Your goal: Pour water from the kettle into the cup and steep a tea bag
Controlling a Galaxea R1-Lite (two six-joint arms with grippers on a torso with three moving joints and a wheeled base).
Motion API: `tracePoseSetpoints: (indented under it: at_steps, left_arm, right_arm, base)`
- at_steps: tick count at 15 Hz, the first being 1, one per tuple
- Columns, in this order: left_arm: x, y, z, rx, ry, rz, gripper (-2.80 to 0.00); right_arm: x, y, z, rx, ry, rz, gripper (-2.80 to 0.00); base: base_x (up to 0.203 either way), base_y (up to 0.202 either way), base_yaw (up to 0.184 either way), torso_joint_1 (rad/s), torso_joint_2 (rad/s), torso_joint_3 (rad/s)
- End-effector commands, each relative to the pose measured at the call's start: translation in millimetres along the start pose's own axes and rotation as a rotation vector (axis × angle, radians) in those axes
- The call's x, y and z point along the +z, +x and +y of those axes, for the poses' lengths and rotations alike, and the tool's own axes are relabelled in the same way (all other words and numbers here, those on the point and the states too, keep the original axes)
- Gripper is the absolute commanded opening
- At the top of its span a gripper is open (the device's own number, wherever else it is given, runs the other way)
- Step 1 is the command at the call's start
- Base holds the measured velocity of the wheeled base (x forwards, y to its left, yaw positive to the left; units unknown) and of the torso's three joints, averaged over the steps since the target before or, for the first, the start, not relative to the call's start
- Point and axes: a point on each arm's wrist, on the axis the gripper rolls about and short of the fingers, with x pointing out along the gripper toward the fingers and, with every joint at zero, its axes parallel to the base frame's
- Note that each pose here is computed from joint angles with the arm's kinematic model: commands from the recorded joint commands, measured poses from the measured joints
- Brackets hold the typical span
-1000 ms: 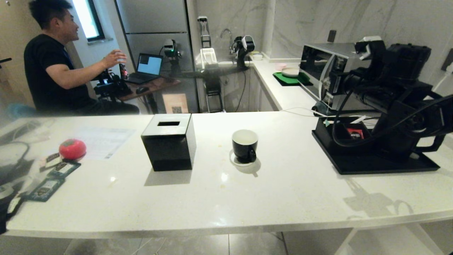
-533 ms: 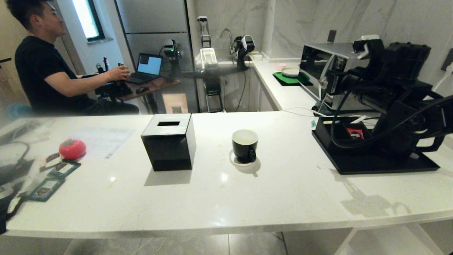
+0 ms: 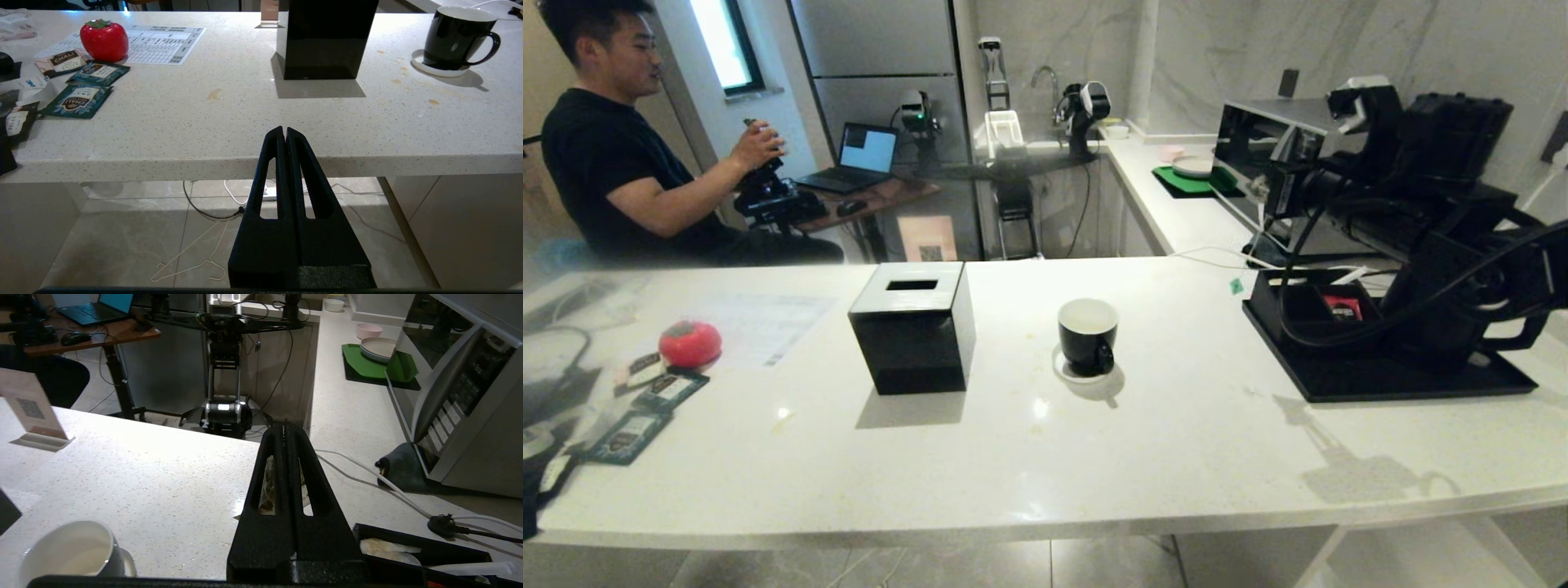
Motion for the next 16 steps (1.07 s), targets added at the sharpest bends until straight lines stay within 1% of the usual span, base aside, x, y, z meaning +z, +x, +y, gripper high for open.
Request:
tracePoseSetpoints:
  at_steps: [1,14,16]
  left_arm:
    - [0,0,0.0,0.0,-0.001,0.0,-2.8]
    - [0,0,0.0,-0.001,0.01,0.0,-2.8]
    - [0,0,0.0,0.0,-0.002,0.0,-2.8]
  right_arm:
    - [1,0,5,0.013,0.002,-0.006,-2.8]
    - [11,-5,8,0.025,0.003,-0.019,-2.8]
    - [13,-6,13,0.036,0.005,-0.025,-2.8]
  base:
    - [0.0,0.0,0.0,0.0,0.0,0.0]
    - [0.0,0.0,0.0,0.0,0.0,0.0]
    - [0.0,0.0,0.0,0.0,0.0,0.0]
